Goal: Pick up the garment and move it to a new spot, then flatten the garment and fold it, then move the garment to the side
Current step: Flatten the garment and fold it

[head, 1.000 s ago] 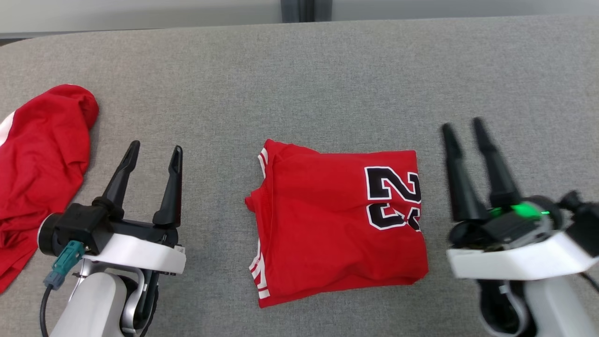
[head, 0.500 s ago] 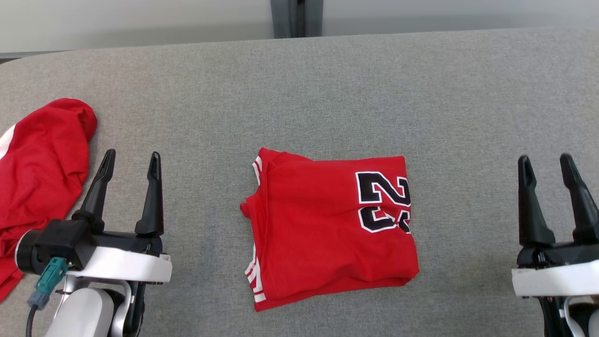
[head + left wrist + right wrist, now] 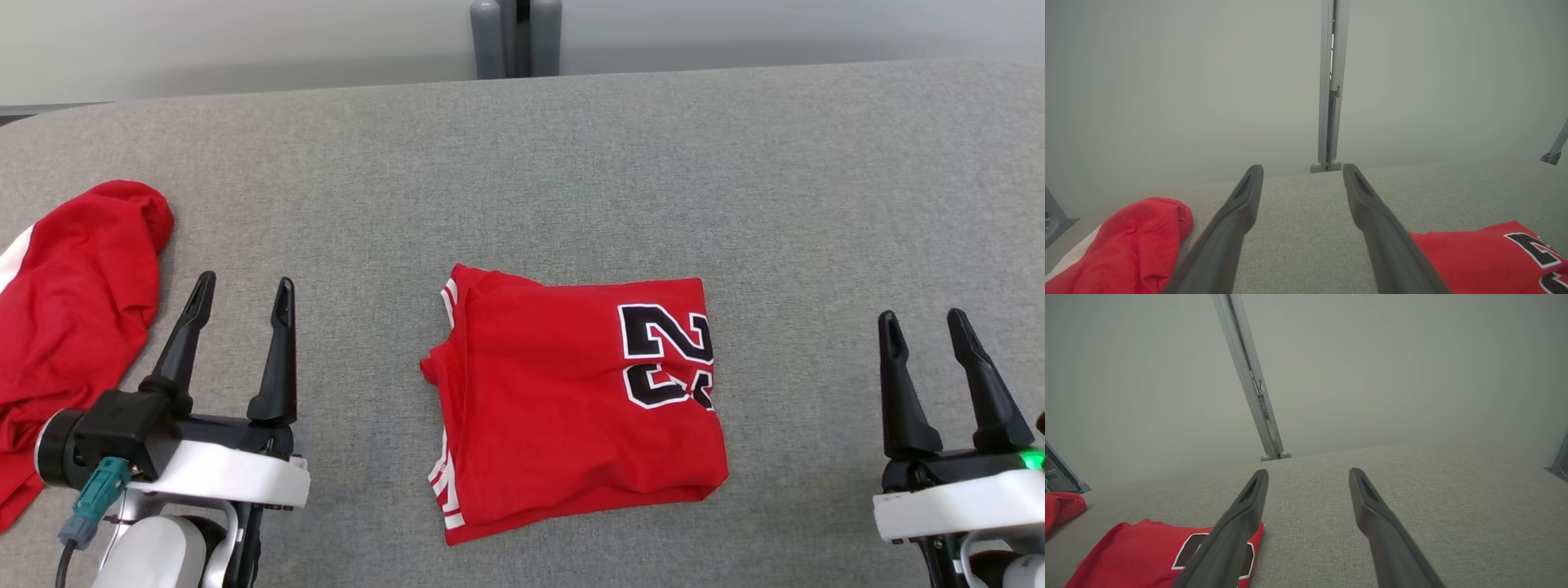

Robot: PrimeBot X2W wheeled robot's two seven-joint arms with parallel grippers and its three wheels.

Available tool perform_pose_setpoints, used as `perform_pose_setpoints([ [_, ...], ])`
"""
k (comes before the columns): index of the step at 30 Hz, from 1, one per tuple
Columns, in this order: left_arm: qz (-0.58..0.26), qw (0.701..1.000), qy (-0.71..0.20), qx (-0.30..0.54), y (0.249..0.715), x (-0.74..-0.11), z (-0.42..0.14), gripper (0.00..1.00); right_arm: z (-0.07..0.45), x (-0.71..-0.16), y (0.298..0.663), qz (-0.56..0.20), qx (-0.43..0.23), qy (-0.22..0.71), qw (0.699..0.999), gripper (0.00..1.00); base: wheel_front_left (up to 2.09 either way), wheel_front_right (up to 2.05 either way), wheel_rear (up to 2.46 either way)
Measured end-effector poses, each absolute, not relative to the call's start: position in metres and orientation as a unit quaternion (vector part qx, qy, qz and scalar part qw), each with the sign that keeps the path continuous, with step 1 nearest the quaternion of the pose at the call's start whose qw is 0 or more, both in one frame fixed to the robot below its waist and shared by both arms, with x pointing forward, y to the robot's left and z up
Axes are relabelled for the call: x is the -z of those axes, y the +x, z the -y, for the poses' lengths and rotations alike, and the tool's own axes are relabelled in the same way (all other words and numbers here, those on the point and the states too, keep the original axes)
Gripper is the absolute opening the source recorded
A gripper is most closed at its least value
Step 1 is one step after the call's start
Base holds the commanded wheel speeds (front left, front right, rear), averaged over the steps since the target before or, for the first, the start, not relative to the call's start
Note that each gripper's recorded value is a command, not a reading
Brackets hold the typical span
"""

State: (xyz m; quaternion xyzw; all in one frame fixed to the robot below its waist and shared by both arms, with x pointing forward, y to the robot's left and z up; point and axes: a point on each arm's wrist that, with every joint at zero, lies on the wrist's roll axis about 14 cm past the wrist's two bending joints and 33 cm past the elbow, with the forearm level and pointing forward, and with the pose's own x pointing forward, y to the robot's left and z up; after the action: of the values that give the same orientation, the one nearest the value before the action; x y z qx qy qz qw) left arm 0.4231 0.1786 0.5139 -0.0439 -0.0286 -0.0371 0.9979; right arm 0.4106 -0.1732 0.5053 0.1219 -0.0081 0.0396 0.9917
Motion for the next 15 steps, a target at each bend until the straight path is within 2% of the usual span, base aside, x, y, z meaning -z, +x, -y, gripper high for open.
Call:
perform_pose_setpoints([
  [5, 0.029, 0.998, -0.043, 0.036, 0.421, -0.515, -0.179, 1.0, 0.151, -0.51, 0.419, 0.013, -0.075, 0.12, 0.99, 1.0, 0.0, 0.0, 0.0],
  [6, 0.029, 0.998, -0.043, 0.036, 0.421, -0.515, -0.179, 1.0, 0.142, -0.511, 0.421, 0.011, -0.087, 0.12, 0.989, 0.43, 0.0, 0.0, 0.0],
  [7, 0.029, 0.998, -0.043, 0.035, 0.42, -0.515, -0.18, 1.0, 0.133, -0.51, 0.422, 0.007, -0.101, 0.122, 0.987, 0.0, 0.0, 0.0, 0.0],
  [15, 0.02, 0.998, -0.048, 0.03, 0.42, -0.508, -0.18, 1.0, 0.053, -0.475, 0.426, -0.047, -0.204, 0.156, 0.965, 0.0, 0.0, 0.0, 0.0],
])
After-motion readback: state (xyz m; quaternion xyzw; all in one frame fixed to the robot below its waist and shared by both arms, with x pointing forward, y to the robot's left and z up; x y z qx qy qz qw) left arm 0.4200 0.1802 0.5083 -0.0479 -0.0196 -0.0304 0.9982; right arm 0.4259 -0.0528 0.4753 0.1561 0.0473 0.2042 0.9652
